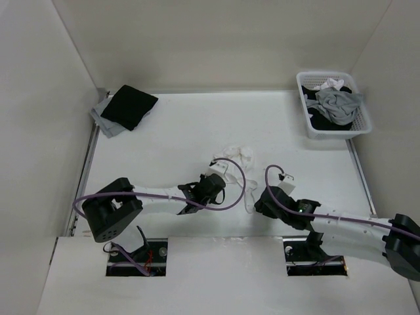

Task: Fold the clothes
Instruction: Flatten the tank top out

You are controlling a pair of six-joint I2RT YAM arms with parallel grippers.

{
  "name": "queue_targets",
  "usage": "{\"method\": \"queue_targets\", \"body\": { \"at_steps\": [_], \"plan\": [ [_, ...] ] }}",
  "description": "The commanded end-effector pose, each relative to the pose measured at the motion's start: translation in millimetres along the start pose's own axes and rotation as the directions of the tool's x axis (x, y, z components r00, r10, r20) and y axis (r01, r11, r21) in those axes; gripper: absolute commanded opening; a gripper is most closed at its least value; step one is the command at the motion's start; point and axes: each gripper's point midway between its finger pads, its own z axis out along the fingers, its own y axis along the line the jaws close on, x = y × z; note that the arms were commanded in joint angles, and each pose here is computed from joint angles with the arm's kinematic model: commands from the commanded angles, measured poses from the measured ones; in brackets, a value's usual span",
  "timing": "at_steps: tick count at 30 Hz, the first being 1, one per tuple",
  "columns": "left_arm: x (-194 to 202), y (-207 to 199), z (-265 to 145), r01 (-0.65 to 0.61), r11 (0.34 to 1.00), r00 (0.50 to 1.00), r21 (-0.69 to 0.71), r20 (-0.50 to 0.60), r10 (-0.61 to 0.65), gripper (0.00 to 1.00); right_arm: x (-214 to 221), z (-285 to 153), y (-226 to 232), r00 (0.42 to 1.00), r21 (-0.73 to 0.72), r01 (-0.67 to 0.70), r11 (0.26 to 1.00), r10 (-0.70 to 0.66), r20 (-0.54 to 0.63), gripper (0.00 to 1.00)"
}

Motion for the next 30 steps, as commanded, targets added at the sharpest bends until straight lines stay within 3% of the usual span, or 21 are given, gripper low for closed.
{"method": "queue_targets", "body": {
  "at_steps": [1,10,13,17,20,25,30],
  "plan": [
    [-2.4,2.9,-3.0,0.029,1.000,1.000,-0.009,-0.003,-0.029,0.07,-7.6,-4.1,19.0,1.000,-0.010,0.010,1.000,-0.010,0.020,0.43],
    [-11.0,-1.3,-13.8,0.114,0.990,0.993,0.077,0.020,-0.116,0.04,11.0,0.3,19.0,0.993,0.029,0.087,0.996,-0.084,-0.081,0.42],
    [-15.5,-0.8,-17.7,0.141,0.985,0.989,0.102,0.027,-0.145,0.03,22.3,6.3,20.2,0.985,0.043,0.120,0.992,-0.114,-0.130,0.34],
    [-33.6,-0.4,-30.2,0.196,0.969,0.976,0.147,0.070,-0.208,0.02,22.3,11.1,26.0,0.985,0.042,0.126,0.991,-0.121,-0.122,0.02],
    [-67.6,3.2,-56.6,0.248,0.948,0.949,0.200,0.147,-0.279,0.00,-9.8,-4.9,44.8,0.993,0.003,0.122,0.993,-0.122,-0.002,0.00],
    [-174.1,34.2,-161.9,0.326,0.899,0.822,0.293,0.382,-0.423,0.00,-112.4,-99.6,90.4,0.949,-0.098,0.156,0.983,-0.121,0.291,0.00],
    [-261.7,64.6,-283.5,0.343,0.848,0.616,0.404,0.584,-0.528,0.00,-204.2,-216.5,136.3,0.852,-0.206,0.245,0.947,-0.109,0.512,0.00]
  ]
}}
